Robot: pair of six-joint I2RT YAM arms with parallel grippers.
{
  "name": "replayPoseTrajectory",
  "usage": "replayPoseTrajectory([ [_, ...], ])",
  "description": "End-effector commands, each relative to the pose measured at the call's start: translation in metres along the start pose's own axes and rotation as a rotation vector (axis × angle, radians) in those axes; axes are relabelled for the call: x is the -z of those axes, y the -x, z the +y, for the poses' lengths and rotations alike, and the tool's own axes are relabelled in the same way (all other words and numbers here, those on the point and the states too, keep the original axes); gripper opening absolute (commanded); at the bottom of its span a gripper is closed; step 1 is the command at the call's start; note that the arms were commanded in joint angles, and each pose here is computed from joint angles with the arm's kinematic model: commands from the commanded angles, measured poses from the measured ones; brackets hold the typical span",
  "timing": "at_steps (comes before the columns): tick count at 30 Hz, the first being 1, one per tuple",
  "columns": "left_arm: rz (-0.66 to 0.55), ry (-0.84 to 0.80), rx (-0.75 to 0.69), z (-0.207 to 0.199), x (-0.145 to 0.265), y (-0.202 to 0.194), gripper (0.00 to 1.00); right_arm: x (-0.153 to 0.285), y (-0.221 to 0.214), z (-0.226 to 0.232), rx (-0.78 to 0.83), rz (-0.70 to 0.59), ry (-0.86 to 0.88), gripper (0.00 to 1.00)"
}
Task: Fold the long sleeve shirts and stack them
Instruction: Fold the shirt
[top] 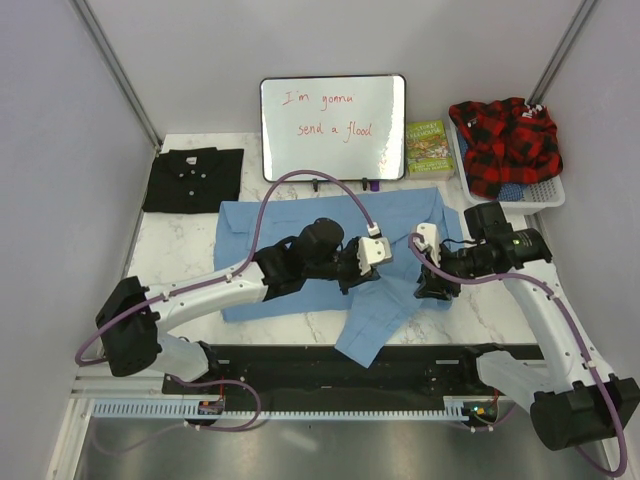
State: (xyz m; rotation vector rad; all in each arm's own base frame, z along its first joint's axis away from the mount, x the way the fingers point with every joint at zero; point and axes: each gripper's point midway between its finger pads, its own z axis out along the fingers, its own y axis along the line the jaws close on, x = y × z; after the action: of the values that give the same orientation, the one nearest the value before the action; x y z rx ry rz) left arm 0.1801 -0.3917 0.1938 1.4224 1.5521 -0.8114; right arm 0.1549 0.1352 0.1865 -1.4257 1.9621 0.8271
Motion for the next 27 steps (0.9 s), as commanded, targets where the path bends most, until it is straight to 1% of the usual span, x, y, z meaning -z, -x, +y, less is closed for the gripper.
replayPoseTrajectory([
  [1,-0.045,0.014,0.037,0.005,0.004,0.022,0.02,-0.005,0.008,-0.003,0.019,-0.034,0.009,0.25],
  [3,-0.048,0.011,0.036,0.003,0.008,0.024,0.02,-0.004,0.011,-0.008,0.013,-0.031,-0.007,0.0],
  [4,-0.044,-0.001,0.022,0.001,0.01,0.025,0.04,-0.003,0.013,-0.01,0.015,-0.031,-0.018,0.0],
  [5,-0.032,-0.001,0.018,0.001,0.014,0.023,0.12,-0.001,0.016,-0.013,0.018,-0.032,-0.036,0.0],
  [6,0.005,-0.006,0.021,-0.001,0.026,0.017,0.31,0.002,0.02,-0.015,0.032,-0.039,-0.054,0.0],
  [7,0.026,-0.021,0.0,-0.002,0.034,0.011,0.4,0.005,0.023,-0.017,0.05,-0.043,-0.072,0.0],
  [8,0.045,0.009,0.008,0.009,0.048,0.003,0.47,0.007,0.025,-0.018,0.057,-0.041,-0.084,0.0],
  [9,0.088,0.008,0.022,0.007,0.072,-0.011,0.55,0.011,0.026,-0.021,0.068,-0.034,-0.106,0.0],
  [10,0.123,-0.031,-0.007,0.002,0.085,-0.03,0.56,0.012,0.026,-0.022,0.069,-0.029,-0.112,0.0],
  [11,0.17,-0.008,0.008,0.015,0.107,-0.051,0.57,0.013,0.027,-0.022,0.073,-0.024,-0.116,0.0],
  [12,0.21,-0.005,-0.001,0.016,0.123,-0.067,0.54,0.015,0.026,-0.023,0.08,-0.017,-0.123,0.0],
  [13,0.277,-0.04,-0.03,0.004,0.149,-0.094,0.53,0.015,0.026,-0.024,0.084,-0.015,-0.126,0.0],
  [14,0.324,-0.014,-0.006,0.011,0.17,-0.115,0.52,0.015,0.026,-0.024,0.085,-0.015,-0.128,0.0],
  [15,0.365,-0.013,-0.018,0.007,0.183,-0.129,0.51,0.015,0.026,-0.024,0.085,-0.015,-0.128,0.0],
  [16,0.464,-0.039,-0.039,-0.007,0.203,-0.161,0.51,0.014,0.026,-0.024,0.083,-0.015,-0.125,0.0],
  [17,0.51,-0.026,-0.042,-0.009,0.215,-0.177,0.48,0.015,0.027,-0.025,0.084,-0.016,-0.13,0.0],
  [18,0.571,-0.039,-0.027,-0.02,0.222,-0.203,0.48,0.015,0.027,-0.026,0.083,-0.015,-0.13,0.0],
  [19,0.617,0.006,-0.084,-0.017,0.234,-0.215,0.48,0.015,0.028,-0.027,0.086,-0.013,-0.136,0.0],
  [20,0.649,0.017,-0.099,-0.019,0.24,-0.226,0.48,0.015,0.027,-0.028,0.085,-0.012,-0.139,0.0],
  [21,0.704,0.019,-0.109,-0.022,0.244,-0.246,0.48,0.017,0.03,-0.029,0.088,-0.015,-0.145,0.0],
  [23,0.742,0.032,-0.15,-0.022,0.249,-0.259,0.49,0.019,0.035,-0.031,0.086,-0.021,-0.153,0.0],
  [24,0.797,0.029,-0.152,-0.024,0.253,-0.275,0.49,0.02,0.036,-0.032,0.083,-0.023,-0.155,0.0],
  [25,0.822,0.035,-0.157,-0.024,0.255,-0.283,0.5,0.021,0.037,-0.032,0.086,-0.025,-0.159,0.0],
  [26,0.824,0.067,-0.182,-0.016,0.254,-0.285,0.5,0.022,0.039,-0.033,0.092,-0.025,-0.165,0.0],
  [27,0.857,0.075,-0.204,-0.014,0.256,-0.295,0.5,0.022,0.039,-0.033,0.09,-0.023,-0.165,0.0],
])
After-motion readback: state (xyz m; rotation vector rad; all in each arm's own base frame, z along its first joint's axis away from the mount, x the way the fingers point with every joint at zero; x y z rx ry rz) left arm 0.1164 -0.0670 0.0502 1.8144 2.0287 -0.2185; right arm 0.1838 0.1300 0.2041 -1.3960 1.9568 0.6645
